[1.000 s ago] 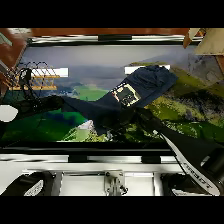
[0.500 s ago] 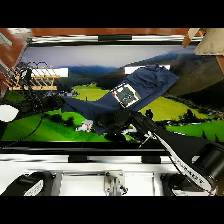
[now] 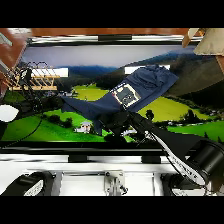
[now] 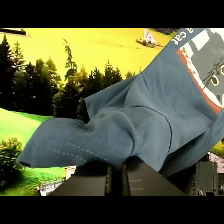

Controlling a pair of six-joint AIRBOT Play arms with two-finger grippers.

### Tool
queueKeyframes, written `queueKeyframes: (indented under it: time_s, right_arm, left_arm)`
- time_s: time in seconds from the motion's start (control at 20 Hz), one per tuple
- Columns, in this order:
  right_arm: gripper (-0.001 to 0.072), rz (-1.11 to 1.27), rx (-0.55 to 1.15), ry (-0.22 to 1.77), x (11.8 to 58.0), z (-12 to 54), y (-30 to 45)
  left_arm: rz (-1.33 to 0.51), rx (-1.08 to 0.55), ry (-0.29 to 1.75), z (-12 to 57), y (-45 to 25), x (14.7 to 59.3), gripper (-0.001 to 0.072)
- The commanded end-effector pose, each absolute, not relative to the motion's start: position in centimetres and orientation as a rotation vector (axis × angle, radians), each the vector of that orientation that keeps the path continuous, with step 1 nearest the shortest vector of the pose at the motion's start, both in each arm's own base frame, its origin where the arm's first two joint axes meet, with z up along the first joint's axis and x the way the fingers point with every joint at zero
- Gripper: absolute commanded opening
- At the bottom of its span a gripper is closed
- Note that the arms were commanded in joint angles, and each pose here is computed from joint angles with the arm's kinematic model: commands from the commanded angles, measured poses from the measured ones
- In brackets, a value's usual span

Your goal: Fold the shirts.

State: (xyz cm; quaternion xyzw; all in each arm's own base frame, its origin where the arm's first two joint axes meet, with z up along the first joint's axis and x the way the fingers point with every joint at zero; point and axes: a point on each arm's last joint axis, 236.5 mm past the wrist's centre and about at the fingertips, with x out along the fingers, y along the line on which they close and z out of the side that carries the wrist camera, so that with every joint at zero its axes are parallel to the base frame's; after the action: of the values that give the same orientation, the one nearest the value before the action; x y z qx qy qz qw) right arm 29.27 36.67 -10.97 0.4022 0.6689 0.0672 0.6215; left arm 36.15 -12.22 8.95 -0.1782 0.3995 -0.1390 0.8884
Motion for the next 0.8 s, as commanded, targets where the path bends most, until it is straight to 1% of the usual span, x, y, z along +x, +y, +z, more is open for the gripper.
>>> queueKeyframes:
  time_s: [0.0, 0.15, 0.25, 0.35, 0.4, 0.45, 0.5, 0.55, 0.6, 0.65, 0.7, 0.75]
  right_arm:
    - [0.0054, 0.192, 0.909, 1.577, 28.5, -10.8, 37.3]
    - [0.0054, 0.420, 0.677, 1.588, 26.8, -8.0, 37.3]
    - [0.0054, 0.514, 0.476, 1.507, 27.4, -4.5, 34.6]
    - [0.0054, 0.513, 0.282, 1.331, 30.3, 1.2, 29.3]
    - [0.0054, 0.478, 0.214, 1.208, 32.2, 5.4, 26.0]
    - [0.0054, 0.430, 0.170, 1.040, 34.3, 11.1, 22.3]
    - [0.0053, 0.385, 0.158, 0.831, 35.7, 18.2, 18.8]
    - [0.0053, 0.361, 0.158, 0.616, 35.9, 25.6, 16.0]
    - [0.0053, 0.341, 0.157, 0.376, 34.7, 33.7, 13.4]
    - [0.0053, 0.319, 0.162, 0.168, 32.3, 40.8, 11.1]
    - [0.0054, 0.294, 0.167, -0.040, 28.9, 47.5, 8.8]
    - [0.0054, 0.279, 0.176, -0.208, 25.3, 52.5, 7.0]
  left_arm:
    - [-0.289, -0.370, 0.830, 9.0, -12.2, 36.1, 0.0040]
    - [-0.274, -0.378, 0.786, 10.7, -11.3, 36.7, 0.0039]
    - [-0.240, -0.392, 0.663, 15.6, -9.1, 37.9, 0.0039]
    - [-0.198, -0.395, 0.484, 23.1, -6.2, 38.4, 0.0039]
    - [-0.176, -0.388, 0.375, 27.8, -4.6, 37.9, 0.0039]
    - [-0.158, -0.377, 0.265, 32.5, -3.3, 37.0, 0.0039]
    - [-0.142, -0.362, 0.124, 38.1, -2.2, 35.3, 0.0039]
    - [-0.139, -0.352, -0.022, 43.6, -1.7, 33.0, 0.0039]
    - [-0.143, -0.335, -0.197, 49.5, -1.5, 29.7, 0.0039]
    - [-0.150, -0.322, -0.362, 54.5, -1.4, 25.9, 0.0039]
    - [-0.155, -0.313, -0.531, 59.1, -1.3, 21.5, 0.0039]
    - [-0.157, -0.306, -0.667, 62.2, -1.2, 17.6, 0.0040]
